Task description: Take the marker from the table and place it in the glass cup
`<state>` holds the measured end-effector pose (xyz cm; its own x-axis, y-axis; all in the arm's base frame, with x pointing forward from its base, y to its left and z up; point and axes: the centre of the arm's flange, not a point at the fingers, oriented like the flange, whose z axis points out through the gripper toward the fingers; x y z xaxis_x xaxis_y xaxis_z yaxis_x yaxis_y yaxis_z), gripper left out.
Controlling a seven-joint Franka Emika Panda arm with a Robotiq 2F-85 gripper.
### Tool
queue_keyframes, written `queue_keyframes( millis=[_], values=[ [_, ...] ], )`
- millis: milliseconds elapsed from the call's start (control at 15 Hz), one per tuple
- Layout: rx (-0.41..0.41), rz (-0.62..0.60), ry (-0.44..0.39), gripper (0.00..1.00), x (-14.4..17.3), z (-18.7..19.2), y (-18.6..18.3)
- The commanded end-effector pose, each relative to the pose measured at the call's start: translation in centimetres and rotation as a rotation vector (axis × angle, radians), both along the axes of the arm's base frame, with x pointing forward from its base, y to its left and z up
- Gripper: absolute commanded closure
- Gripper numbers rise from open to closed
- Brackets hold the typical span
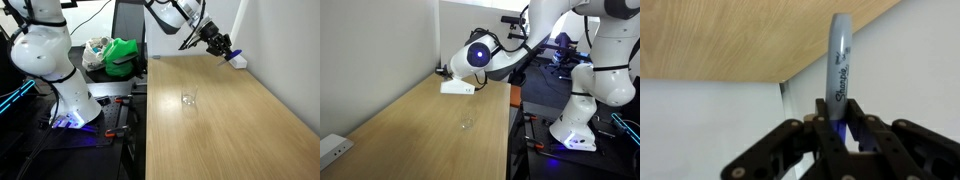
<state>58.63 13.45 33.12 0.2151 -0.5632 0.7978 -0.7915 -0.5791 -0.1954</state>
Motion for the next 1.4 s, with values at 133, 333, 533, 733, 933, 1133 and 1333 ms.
queue_keyframes(
  millis=[133,333,533,733,933,1133,1333],
  values=[
    [-0.009,-0.004,-0.016,0.94,-1.1,0.6,-0.4],
    [-0.010,0.001,-0.010,0.94,-1.1,0.5,-0.3],
    [-0.001,0.000,0.003,0.75,-0.1,-0.1,0.0],
    [-0.001,0.000,0.004,0.75,-0.1,-0.2,0.0],
    [-0.001,0.000,0.005,0.75,-0.1,-0.2,0.0],
    [-0.006,-0.030,-0.044,0.94,-1.3,0.0,0.1],
    [-0.017,-0.060,-0.074,0.94,-2.1,-0.3,0.7]
  ],
)
